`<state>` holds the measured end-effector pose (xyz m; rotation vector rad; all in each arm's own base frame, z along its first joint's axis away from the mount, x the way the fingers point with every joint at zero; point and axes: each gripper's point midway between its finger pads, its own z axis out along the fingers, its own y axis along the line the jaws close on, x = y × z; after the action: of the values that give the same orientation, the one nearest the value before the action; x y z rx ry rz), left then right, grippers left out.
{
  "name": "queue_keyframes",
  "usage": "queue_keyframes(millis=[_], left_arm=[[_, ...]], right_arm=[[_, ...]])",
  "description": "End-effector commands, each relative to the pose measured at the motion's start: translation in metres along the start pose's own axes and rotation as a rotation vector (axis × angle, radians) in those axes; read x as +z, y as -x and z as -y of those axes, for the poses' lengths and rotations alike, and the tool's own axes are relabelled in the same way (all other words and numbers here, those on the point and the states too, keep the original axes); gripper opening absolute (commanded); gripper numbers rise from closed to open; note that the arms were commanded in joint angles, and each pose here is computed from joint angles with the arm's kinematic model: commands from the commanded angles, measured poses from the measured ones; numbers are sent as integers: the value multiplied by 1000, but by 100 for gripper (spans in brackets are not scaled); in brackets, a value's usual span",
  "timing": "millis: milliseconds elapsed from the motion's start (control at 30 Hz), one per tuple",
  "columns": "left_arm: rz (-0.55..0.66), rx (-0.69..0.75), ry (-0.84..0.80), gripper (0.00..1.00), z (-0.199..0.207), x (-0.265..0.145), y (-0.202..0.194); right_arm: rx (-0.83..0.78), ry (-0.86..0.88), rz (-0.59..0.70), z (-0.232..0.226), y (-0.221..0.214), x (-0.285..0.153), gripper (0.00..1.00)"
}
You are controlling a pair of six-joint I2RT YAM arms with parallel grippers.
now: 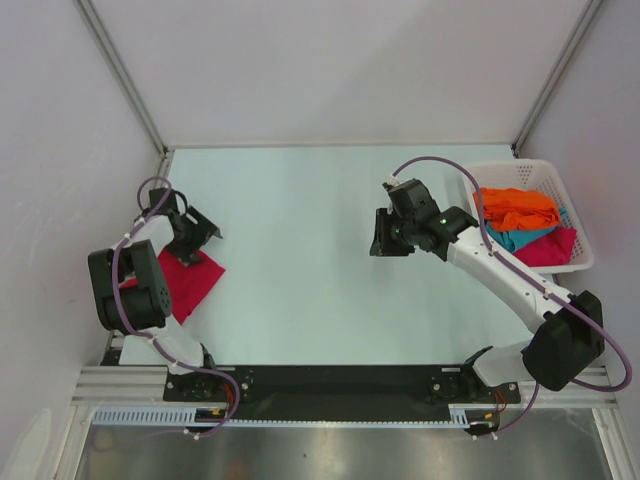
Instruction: Fold and stack the t-shirts
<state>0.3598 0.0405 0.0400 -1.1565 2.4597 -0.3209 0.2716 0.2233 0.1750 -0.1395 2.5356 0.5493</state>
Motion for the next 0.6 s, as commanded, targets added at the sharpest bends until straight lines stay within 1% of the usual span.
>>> queue_keyframes(millis=[0,300,567], left_arm=[[34,-47,29,85,-10,2,11],[79,-129,60,85,-33,-3,40],[119,-193,102,85,-57,-9,55]], right_arm=[[-6,2,48,-4,16,-9,31],[-8,-10,57,-1,19,-14,32],[-8,1,45,-5,22,-10,31]])
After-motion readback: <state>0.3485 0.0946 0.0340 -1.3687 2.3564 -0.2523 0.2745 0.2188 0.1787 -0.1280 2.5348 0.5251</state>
